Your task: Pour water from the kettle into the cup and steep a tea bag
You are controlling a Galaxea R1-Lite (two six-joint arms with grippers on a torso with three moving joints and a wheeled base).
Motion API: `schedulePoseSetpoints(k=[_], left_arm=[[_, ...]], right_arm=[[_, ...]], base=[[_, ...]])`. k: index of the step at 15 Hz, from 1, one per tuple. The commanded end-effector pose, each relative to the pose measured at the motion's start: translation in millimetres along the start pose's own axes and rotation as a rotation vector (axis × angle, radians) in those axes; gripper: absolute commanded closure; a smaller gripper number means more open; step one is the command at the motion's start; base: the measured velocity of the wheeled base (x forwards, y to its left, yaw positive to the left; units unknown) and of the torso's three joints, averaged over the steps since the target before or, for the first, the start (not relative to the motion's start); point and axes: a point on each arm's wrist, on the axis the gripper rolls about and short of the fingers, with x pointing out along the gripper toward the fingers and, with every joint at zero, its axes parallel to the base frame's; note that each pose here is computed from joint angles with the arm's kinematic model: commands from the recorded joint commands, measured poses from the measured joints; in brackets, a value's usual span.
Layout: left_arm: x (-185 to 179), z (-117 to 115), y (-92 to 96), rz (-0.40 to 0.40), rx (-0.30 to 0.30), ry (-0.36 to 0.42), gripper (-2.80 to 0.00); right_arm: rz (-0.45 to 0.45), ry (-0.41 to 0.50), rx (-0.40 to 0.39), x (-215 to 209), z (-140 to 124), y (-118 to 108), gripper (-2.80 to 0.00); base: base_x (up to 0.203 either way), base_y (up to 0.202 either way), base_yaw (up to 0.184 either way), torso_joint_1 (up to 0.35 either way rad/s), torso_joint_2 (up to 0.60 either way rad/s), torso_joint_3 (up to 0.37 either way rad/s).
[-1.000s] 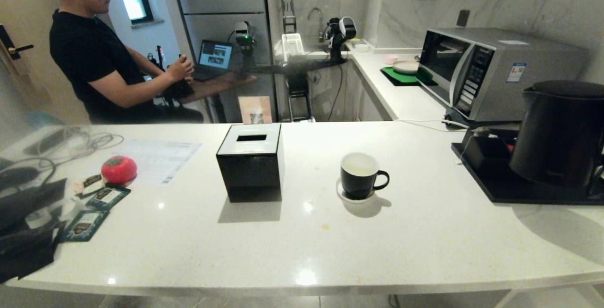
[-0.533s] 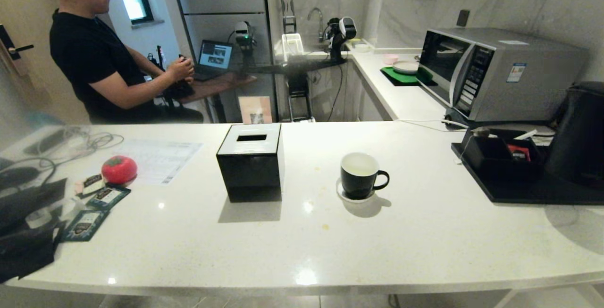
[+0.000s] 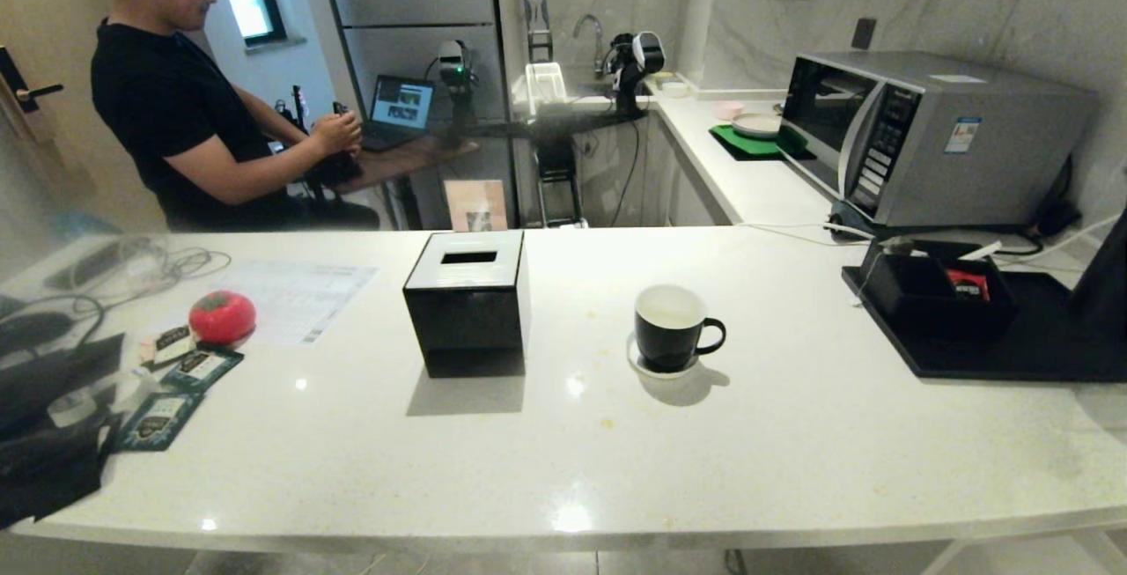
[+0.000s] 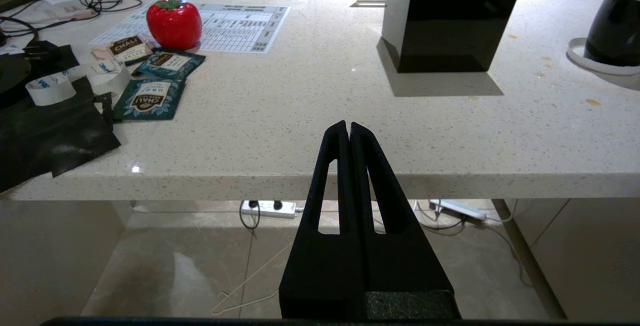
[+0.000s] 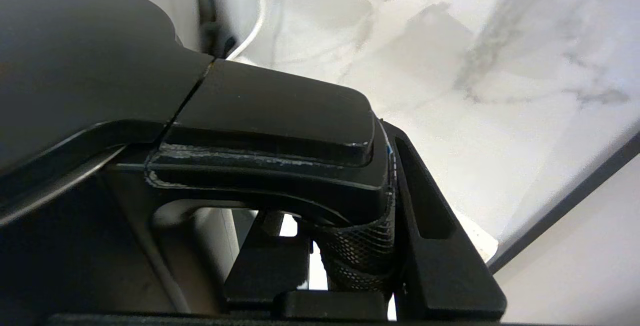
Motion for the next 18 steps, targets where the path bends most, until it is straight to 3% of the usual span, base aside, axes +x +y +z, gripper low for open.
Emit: schedulePoseSetpoints(k=[1,10,18], left_arm=[[0.0,0.1,0.0,0.0,0.0,-0.001,0.0],[0.0,0.1,0.0,0.0,0.0,-0.001,0.0],[0.0,0.1,0.0,0.0,0.0,-0.001,0.0]], right_arm=[[-0.015,0.014,-0.001,14.3,-10.8,-3.8,0.0],[-0.021,0.0,0.023,71.0,-38.0,-0.7,0.0],[0.033,-0.029,0.048,106.7,-56.2,28.5,0.0]], base=[[0.0,0.0,0.0,0.0,0.0,0.0],[0.0,0.0,0.0,0.0,0.0,0.0],[0.0,0.0,0.0,0.0,0.0,0.0]])
